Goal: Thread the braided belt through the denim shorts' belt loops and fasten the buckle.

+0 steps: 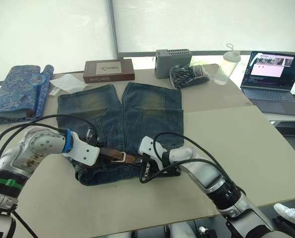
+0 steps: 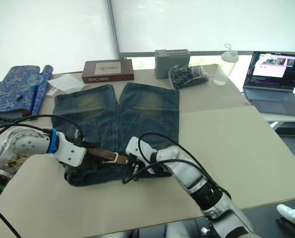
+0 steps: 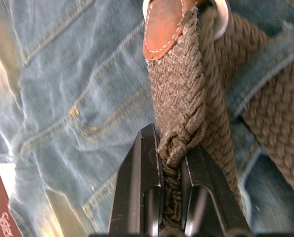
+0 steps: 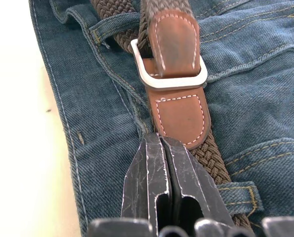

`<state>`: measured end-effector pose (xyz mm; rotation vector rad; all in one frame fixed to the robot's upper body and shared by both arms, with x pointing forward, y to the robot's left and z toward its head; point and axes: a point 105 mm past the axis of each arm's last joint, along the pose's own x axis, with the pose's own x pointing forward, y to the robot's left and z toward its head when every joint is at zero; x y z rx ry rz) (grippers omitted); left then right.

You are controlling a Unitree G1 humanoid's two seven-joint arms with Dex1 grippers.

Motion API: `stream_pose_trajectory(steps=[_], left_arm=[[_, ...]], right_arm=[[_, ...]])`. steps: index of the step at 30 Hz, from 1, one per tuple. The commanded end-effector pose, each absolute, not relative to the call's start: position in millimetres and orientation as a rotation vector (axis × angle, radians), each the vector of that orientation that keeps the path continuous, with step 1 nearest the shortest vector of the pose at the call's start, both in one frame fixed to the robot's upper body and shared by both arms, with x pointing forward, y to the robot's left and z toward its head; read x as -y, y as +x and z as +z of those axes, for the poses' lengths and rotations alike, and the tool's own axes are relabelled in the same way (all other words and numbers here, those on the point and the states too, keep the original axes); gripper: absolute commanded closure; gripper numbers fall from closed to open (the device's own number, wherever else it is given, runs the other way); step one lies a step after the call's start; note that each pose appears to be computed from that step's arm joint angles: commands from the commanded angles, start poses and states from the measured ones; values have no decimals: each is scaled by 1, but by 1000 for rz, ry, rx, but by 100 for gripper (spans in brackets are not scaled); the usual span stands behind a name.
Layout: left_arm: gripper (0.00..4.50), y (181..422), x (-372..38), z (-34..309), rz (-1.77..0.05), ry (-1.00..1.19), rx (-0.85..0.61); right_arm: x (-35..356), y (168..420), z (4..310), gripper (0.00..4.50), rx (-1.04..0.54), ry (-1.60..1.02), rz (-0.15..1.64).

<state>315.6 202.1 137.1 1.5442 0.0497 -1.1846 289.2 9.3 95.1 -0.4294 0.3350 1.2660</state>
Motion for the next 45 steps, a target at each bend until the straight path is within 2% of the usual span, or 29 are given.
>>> stream_pose_trajectory(steps=[1, 12, 21, 30, 36, 45], left_arm=[[450, 315, -196, 143, -1203, 1557, 0], [450, 313, -191, 138, -1225, 1503, 15], [450, 308, -185, 127, -1227, 1440, 12], [450, 308, -184, 125, -1213, 1426, 6], [450, 309, -181, 125, -1209, 1420, 9], [450, 308, -179, 124, -1205, 1404, 7]], right_arm=[[-14, 288, 109, 448, -284, -397, 1269], [-25, 289, 124, 448, -267, -296, 1282], [-22, 292, 108, 448, -320, -382, 1250], [-6, 293, 110, 448, -334, -430, 1235], [-18, 290, 104, 448, -332, -434, 1260], [-29, 288, 125, 448, -277, -296, 1290]])
